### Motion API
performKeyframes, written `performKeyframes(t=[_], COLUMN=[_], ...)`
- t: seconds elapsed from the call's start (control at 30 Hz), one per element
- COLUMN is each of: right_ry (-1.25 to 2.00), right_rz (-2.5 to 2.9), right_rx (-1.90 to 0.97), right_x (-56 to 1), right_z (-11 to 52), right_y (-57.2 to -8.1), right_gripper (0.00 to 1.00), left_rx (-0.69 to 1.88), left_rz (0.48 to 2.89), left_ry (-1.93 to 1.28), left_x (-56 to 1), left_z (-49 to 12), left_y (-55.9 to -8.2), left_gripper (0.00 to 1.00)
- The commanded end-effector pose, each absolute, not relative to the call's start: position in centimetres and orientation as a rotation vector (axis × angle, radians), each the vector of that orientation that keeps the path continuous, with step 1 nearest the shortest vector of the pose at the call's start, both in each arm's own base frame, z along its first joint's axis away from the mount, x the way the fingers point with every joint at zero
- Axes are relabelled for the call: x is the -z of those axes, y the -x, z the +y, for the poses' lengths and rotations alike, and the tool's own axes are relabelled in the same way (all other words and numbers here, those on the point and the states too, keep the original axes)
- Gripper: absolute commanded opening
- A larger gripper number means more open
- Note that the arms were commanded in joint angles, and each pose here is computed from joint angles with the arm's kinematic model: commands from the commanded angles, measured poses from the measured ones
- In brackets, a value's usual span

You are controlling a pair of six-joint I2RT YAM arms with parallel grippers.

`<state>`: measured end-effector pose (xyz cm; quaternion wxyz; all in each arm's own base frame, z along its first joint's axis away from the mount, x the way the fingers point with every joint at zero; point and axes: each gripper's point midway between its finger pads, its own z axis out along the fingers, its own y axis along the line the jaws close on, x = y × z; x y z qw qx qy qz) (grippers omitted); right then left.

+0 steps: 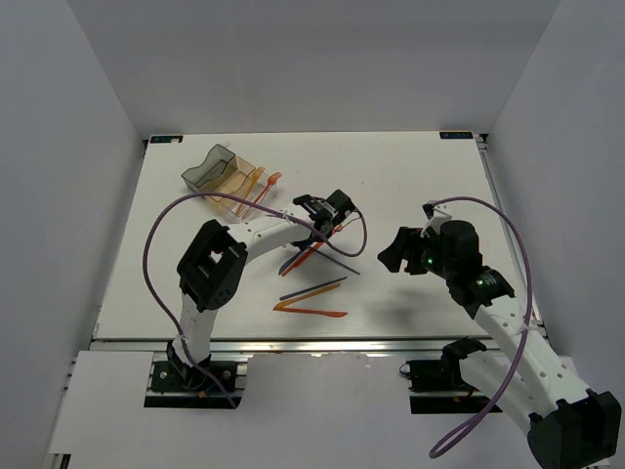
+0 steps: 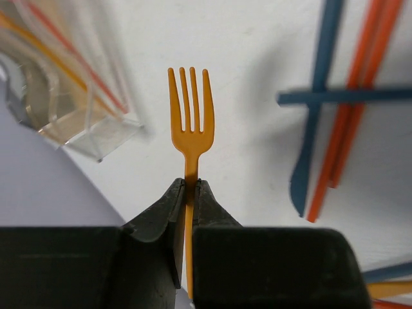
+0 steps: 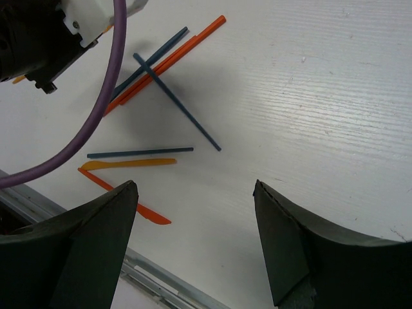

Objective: Sort the eating utensils into containers

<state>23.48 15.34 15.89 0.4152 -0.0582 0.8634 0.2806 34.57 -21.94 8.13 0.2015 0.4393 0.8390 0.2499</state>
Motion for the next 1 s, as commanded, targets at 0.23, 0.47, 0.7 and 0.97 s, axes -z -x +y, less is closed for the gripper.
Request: performKeyframes(t=[0.23,0.47,0.7,0.97], right_ry=[0.177,0.186,0.205,0.212], right_rz=[2.097,2.09,2.087,2.096], right_rx=[-0.73,-0.737,-0.759,-0.743], right_x=[-18.3,-18.7,-18.8,-18.1], right_z=[15.8,15.9,16.2,16.0], right_y=[-24.1,-24.0,-23.8,-23.7], right_gripper=[0.78,0.78,0.78,0.78], left_rx=[-0.863,-0.414,-0.24,0.029], left_rz=[2.126,2.079,1.89,1.887], left_ry=[-0.866,-0.83,-0.838,-0.776], left_x=[-18.9,-21.8,-25.4,-24.3], left_z=[-19.3,-19.3,-17.8,-15.9], left_y=[-37.2,-41.0,-47.7,-52.4], left_gripper=[0.01,0.0,0.0,0.0])
